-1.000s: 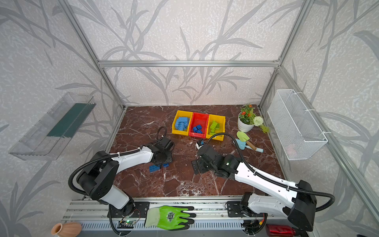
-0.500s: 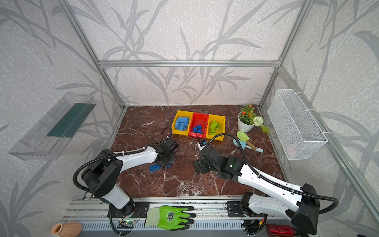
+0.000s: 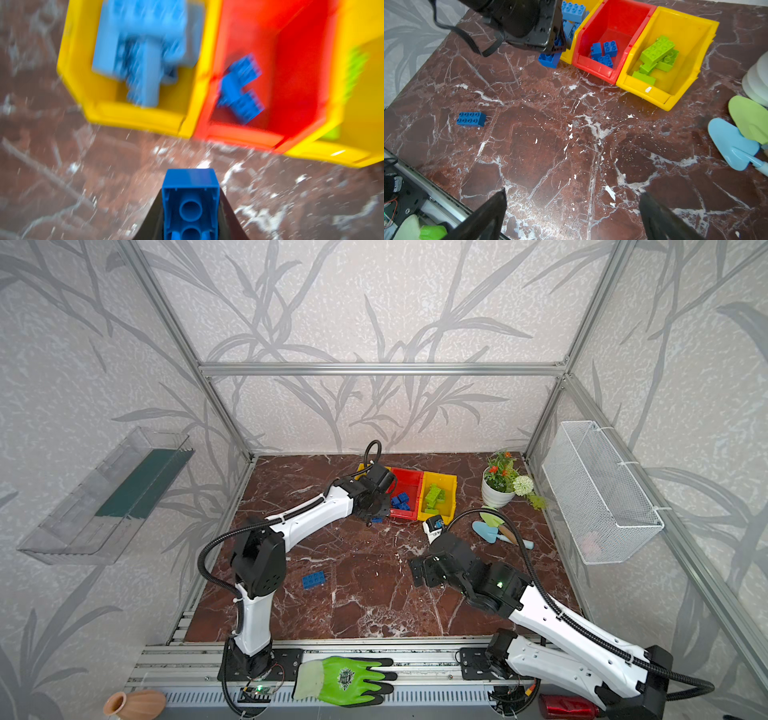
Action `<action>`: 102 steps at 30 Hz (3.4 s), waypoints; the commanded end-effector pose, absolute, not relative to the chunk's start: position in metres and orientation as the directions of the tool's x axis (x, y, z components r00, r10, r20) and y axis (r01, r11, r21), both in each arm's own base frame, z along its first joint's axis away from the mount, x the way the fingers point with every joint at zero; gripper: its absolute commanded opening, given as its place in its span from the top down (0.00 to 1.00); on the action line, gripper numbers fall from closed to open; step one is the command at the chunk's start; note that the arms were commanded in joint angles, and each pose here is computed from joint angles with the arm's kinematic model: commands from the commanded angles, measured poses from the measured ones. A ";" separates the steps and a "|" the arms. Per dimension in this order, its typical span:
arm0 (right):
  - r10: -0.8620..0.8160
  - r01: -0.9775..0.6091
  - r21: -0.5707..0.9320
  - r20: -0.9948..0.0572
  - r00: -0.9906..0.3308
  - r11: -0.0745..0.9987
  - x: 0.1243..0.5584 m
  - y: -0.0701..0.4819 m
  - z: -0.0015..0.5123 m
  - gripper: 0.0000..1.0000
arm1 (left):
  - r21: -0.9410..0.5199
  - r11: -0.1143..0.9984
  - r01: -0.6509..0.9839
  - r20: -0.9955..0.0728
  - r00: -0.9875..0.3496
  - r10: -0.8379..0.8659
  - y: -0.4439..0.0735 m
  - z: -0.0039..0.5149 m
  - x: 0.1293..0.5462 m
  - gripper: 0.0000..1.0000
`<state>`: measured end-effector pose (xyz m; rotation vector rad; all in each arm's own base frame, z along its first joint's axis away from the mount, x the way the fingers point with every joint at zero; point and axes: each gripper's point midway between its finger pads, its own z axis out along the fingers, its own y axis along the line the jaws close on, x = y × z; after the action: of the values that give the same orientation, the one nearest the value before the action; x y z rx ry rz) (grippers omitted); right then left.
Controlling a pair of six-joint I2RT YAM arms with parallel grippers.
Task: Sort the legos into containers by color
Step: 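Carry the dark-blue 2x4 brick into the red bin and release, then lower the left gripper onto the last dark-blue 2x4 brick and grasp it, then carry the last dark-blue brick into the red bin and release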
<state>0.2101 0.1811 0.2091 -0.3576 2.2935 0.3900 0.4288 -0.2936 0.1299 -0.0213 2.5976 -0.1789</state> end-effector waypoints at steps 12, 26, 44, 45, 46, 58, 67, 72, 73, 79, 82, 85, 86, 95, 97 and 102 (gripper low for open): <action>-0.091 -0.279 0.167 -0.688 -0.720 0.946 0.224 0.148 0.196 0.01 | -0.109 0.978 0.176 -0.570 -0.818 0.084 -0.358 0.123 0.507 0.85; -0.074 -0.261 0.176 -0.683 -0.727 0.949 0.233 0.146 0.204 0.01 | -0.230 0.935 0.272 -0.643 -0.763 0.064 -0.374 0.186 0.508 0.22; -0.108 -0.381 0.293 -0.652 -0.750 0.877 0.233 0.194 0.192 0.01 | -0.031 0.987 -0.159 -0.531 -0.834 -0.151 -0.172 0.134 0.330 0.21; -0.121 -0.393 0.292 -0.650 -0.750 0.872 0.232 0.199 0.190 0.01 | -0.017 0.983 -0.182 -0.521 -0.838 -0.164 -0.161 0.126 0.318 0.21; -0.133 -0.403 0.289 -0.647 -0.751 0.868 0.232 0.204 0.188 0.01 | -0.009 0.978 -0.209 -0.516 -0.837 -0.183 -0.150 0.120 0.306 0.21; -0.236 -0.476 0.255 -0.619 -0.749 0.842 0.217 0.235 0.172 0.01 | 0.010 0.935 -0.354 -0.399 -0.859 -0.321 -0.091 0.051 0.218 0.19; -0.225 -0.464 0.255 -0.619 -0.753 0.849 0.213 0.232 0.170 0.01 | -0.023 0.925 -0.379 -0.397 -0.846 -0.356 -0.091 0.045 0.215 0.14; -0.226 -0.464 0.251 -0.623 -0.749 0.849 0.213 0.231 0.171 0.01 | -0.033 0.927 -0.373 -0.388 -0.850 -0.356 -0.095 0.041 0.220 0.13; -0.227 -0.464 0.250 -0.621 -0.750 0.850 0.213 0.231 0.170 0.01 | -0.037 0.928 -0.372 -0.383 -0.852 -0.357 -0.096 0.038 0.221 0.13; -0.232 -0.464 0.241 -0.620 -0.749 0.852 0.213 0.230 0.169 0.01 | -0.034 0.923 -0.384 -0.353 -0.859 -0.371 -0.089 0.022 0.225 0.13; -0.236 -0.465 0.237 -0.620 -0.749 0.853 0.214 0.229 0.170 0.01 | -0.048 0.915 -0.400 -0.343 -0.854 -0.392 -0.084 0.017 0.227 0.14; -0.236 -0.464 0.232 -0.622 -0.747 0.855 0.215 0.229 0.170 0.01 | -0.049 0.913 -0.405 -0.334 -0.855 -0.397 -0.082 0.014 0.228 0.20; -0.235 -0.463 0.232 -0.623 -0.746 0.856 0.215 0.229 0.171 0.01 | -0.046 0.914 -0.403 -0.327 -0.859 -0.395 -0.082 0.012 0.227 0.22; -0.236 -0.462 0.230 -0.623 -0.746 0.856 0.219 0.233 0.172 0.01 | -0.053 0.916 -0.398 -0.287 -0.872 -0.396 -0.088 0.005 0.224 0.68; -0.237 -0.462 0.225 -0.626 -0.743 0.858 0.220 0.233 0.173 0.01 | -0.061 0.919 -0.389 -0.290 -0.874 -0.389 -0.092 0.010 0.228 0.78; -0.229 -0.449 0.198 -0.645 -0.729 0.871 0.222 0.224 0.177 0.01 | -0.069 0.940 -0.334 -0.321 -0.885 -0.337 -0.110 0.033 0.253 0.80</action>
<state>0.2169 0.2265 0.1609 -0.4984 2.4525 0.4746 0.2406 -0.0970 0.0205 -0.5426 2.7620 0.0121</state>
